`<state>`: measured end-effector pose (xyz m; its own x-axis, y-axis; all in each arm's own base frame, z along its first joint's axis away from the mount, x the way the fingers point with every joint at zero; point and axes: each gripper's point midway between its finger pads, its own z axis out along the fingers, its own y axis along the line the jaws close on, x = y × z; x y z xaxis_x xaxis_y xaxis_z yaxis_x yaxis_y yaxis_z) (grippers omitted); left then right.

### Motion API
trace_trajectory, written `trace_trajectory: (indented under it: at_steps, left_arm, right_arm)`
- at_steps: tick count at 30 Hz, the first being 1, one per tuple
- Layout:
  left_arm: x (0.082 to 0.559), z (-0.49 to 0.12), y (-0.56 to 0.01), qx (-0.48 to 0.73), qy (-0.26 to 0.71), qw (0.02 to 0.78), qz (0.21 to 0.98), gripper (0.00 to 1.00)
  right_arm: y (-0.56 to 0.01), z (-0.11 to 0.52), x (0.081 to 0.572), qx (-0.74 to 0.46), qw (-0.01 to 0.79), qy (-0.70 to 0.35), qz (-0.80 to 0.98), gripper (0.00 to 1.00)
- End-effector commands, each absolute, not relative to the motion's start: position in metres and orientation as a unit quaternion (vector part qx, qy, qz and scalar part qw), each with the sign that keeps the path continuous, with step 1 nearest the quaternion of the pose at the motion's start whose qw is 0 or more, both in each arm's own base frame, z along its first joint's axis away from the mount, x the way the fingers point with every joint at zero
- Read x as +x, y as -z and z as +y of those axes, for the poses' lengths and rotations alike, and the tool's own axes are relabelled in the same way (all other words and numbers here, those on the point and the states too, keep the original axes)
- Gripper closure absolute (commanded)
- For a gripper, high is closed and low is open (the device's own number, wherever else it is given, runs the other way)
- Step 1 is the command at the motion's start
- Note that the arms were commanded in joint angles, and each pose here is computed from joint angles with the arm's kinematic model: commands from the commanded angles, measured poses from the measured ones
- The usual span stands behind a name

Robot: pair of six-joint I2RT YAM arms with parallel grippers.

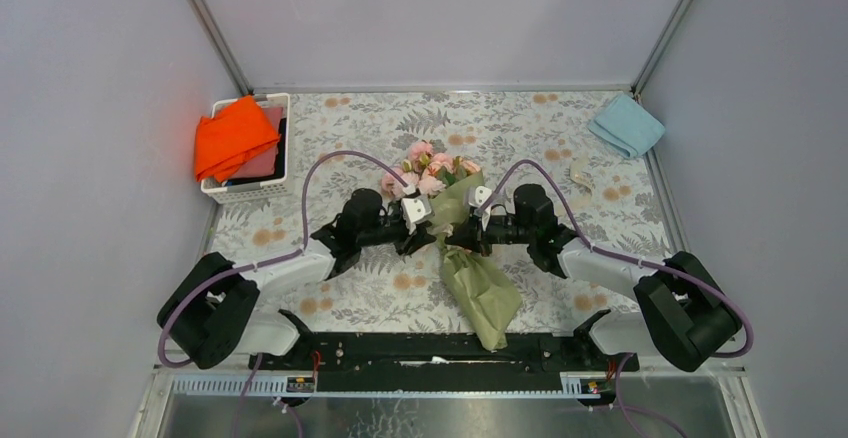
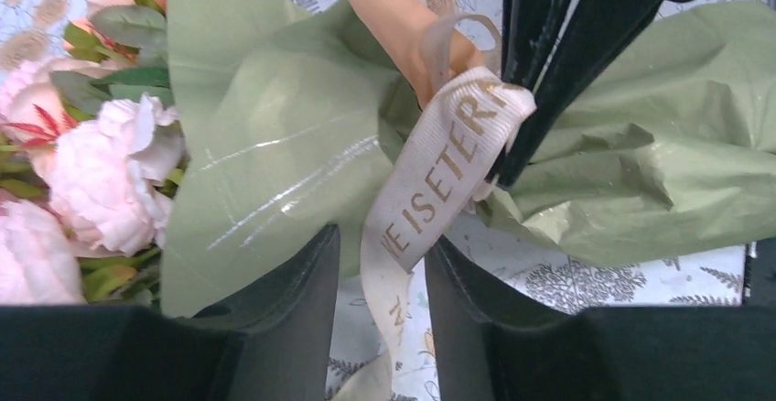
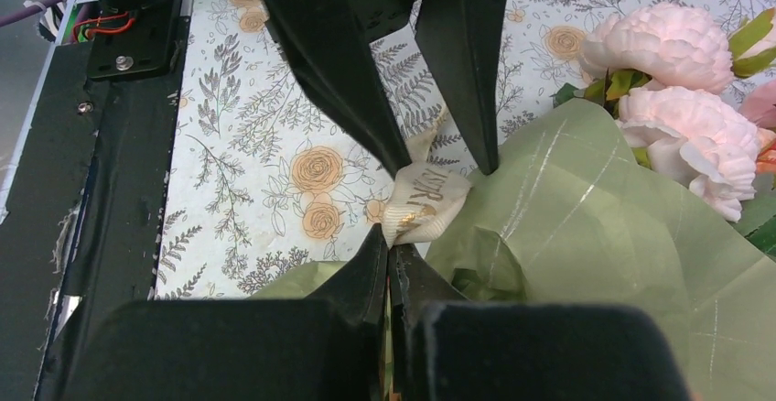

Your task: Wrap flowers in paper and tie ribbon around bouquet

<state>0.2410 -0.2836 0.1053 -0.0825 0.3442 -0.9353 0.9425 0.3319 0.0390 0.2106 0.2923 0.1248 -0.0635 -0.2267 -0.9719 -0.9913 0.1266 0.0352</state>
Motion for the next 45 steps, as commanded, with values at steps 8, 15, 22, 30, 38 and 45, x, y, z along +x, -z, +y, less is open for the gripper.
trace_trajectory:
  at_steps: [8, 15, 22, 30, 38, 45]
  left_arm:
    - [0.239, -0.299, -0.165, 0.448, 0.367, 0.517, 0.63, 1.0]
    - [0.205, -0.31, -0.227, 0.364, 0.505, 0.479, 0.619, 1.0]
    - [0.215, -0.307, -0.221, 0.276, 0.528, 0.489, 0.637, 1.0]
    - [0.222, -0.312, -0.212, 0.227, 0.533, 0.49, 0.651, 1.0]
    - [0.229, -0.315, -0.207, 0.216, 0.526, 0.5, 0.654, 1.0]
    - [0.228, -0.316, -0.205, 0.21, 0.532, 0.491, 0.657, 1.0]
  right_arm:
    - [-0.131, 0.3, 0.227, -0.516, 0.469, -0.402, 0.593, 0.91]
    - [-0.144, 0.311, 0.231, -0.504, 0.479, -0.398, 0.599, 0.41]
    - [-0.151, 0.287, 0.211, -0.485, 0.48, -0.38, 0.624, 0.1]
    - [-0.152, 0.301, 0.213, -0.396, 0.524, -0.399, 0.64, 0.14]
    - [-0.147, 0.319, 0.214, -0.342, 0.529, -0.415, 0.657, 0.29]
    - [-0.137, 0.314, 0.221, -0.324, 0.536, -0.399, 0.67, 0.76]
